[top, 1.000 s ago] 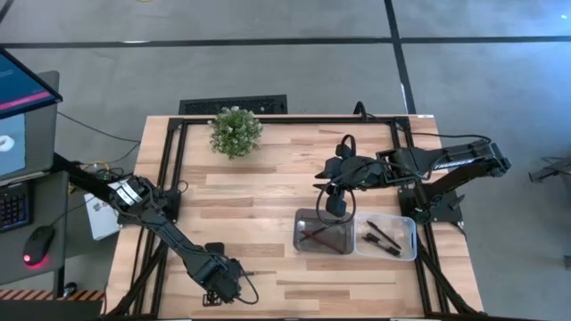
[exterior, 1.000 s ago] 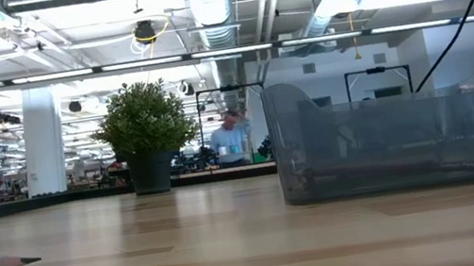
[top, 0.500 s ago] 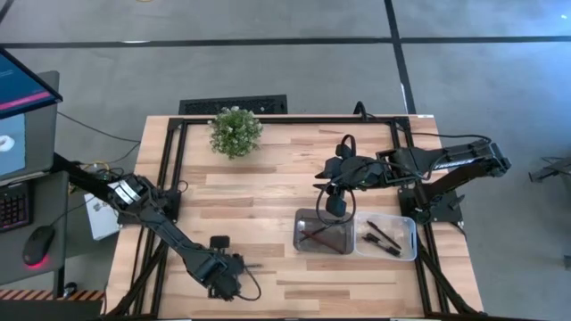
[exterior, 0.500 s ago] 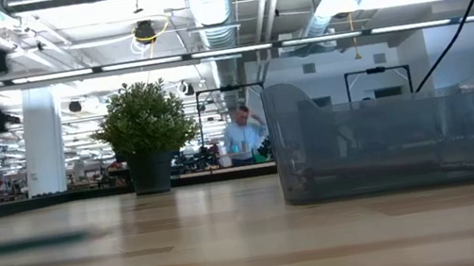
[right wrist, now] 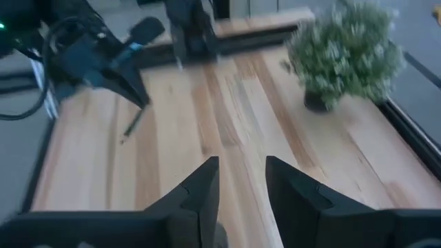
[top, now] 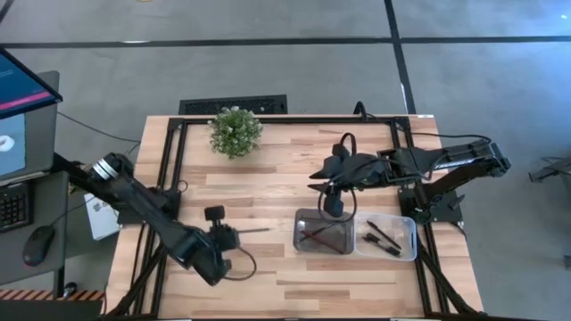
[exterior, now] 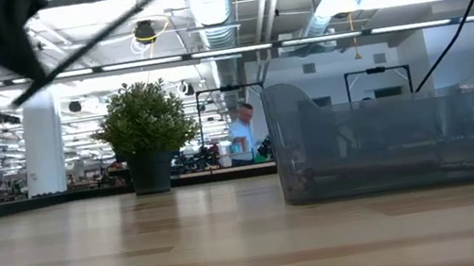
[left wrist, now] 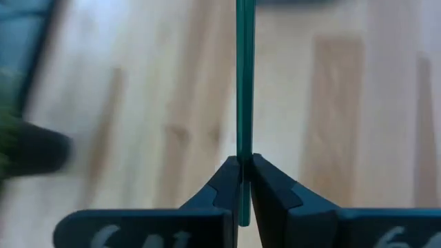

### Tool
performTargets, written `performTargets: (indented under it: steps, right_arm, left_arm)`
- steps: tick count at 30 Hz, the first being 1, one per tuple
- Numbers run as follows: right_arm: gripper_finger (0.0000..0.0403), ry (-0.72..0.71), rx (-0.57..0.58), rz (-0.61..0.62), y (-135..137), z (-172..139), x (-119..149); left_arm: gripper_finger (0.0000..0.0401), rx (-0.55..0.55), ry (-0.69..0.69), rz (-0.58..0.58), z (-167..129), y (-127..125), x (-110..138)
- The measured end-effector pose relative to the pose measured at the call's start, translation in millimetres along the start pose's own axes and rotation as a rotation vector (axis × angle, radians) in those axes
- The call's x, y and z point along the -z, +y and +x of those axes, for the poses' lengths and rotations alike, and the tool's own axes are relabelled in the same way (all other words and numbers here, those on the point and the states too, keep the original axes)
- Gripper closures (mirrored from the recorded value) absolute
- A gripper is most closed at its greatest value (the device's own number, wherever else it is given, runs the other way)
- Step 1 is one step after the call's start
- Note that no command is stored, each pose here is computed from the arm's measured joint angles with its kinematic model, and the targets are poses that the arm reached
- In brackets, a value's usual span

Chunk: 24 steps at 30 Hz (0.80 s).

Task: Sort pens & pencils
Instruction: Put the green pencil into the black bin

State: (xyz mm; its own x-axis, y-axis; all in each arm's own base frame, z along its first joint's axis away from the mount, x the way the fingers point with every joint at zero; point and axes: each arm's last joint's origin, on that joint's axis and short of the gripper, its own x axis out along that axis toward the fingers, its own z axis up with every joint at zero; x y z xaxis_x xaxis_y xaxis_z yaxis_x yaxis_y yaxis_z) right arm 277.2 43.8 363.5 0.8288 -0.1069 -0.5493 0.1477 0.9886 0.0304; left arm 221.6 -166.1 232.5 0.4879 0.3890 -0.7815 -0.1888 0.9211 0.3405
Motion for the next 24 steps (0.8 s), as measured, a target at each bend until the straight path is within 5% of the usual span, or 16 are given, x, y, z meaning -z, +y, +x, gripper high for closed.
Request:
performTargets:
  steps: [12,24]
  right_arm:
    - [0.0142,-0.156,-0.063,0.025,7.1,-2.1,-15.0]
    - [0.0124,-0.390,-0.105,0.019,15.2,8.8,-36.9]
  left_arm:
    - [0.0386,-0.081,-0.310,-0.146,-37.0,80.8,-35.3]
    - [0.0385,0.150,-0.662,-0.191,-61.1,125.5,-79.7]
